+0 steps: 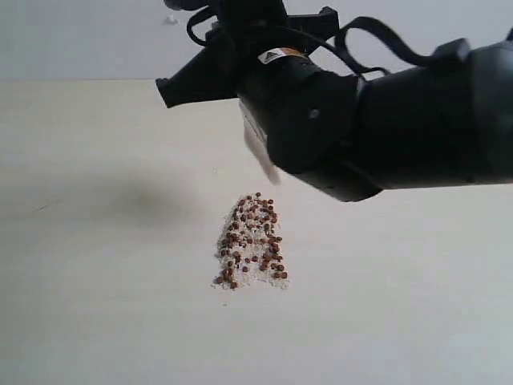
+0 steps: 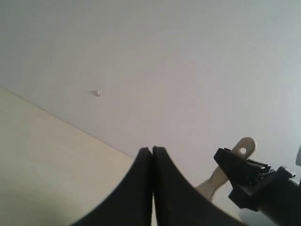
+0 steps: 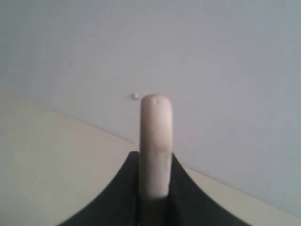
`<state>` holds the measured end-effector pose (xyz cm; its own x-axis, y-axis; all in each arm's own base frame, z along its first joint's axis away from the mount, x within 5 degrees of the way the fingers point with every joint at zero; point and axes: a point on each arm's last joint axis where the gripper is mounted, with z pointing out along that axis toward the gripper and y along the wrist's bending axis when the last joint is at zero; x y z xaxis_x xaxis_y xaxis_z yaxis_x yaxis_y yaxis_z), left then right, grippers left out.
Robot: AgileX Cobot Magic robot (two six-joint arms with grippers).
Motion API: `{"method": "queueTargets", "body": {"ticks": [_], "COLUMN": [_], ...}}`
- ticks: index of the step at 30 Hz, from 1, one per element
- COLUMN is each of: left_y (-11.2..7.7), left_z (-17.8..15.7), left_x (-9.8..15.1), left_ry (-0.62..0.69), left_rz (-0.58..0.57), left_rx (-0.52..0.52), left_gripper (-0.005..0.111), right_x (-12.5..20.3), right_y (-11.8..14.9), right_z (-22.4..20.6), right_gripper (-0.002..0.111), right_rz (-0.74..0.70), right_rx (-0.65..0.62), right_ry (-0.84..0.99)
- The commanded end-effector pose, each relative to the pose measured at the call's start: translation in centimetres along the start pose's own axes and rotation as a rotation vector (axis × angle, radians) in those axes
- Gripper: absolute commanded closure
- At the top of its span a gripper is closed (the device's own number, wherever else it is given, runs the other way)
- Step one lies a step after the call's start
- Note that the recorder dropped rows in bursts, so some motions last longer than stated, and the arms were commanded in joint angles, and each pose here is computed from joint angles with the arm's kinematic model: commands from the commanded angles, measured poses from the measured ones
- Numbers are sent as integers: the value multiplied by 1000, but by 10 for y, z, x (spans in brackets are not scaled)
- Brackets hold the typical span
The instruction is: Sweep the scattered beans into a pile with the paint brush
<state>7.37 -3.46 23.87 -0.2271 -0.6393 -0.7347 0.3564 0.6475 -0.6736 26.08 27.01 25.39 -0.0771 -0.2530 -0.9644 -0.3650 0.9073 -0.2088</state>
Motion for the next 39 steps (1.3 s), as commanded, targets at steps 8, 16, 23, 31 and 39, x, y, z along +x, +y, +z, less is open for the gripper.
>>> {"method": "queueTargets", "body": {"ticks": [8, 16, 23, 31, 39], "left_y": [1, 1, 1, 1, 1], "left_z": [0, 0, 0, 0, 0], "left_x": [1, 1, 1, 1, 1], "left_ry": [4, 4, 4, 4, 4], "left_rz": [0, 0, 0, 0, 0], "left_rx": [3, 3, 3, 3, 3], "left_gripper": [107, 107, 107, 107, 107], "right_x": [-5, 2, 6, 26, 48], "right_y": [-45, -66, -97, -139, -174], "right_z": [-4, 0, -10, -9, 3], "right_gripper": [108, 108, 108, 108, 108], "right_rz": [-108, -159, -43, -93, 62], "right_rx": [-191, -248, -93, -163, -521], "right_ry": [24, 92, -24, 57, -103]}}
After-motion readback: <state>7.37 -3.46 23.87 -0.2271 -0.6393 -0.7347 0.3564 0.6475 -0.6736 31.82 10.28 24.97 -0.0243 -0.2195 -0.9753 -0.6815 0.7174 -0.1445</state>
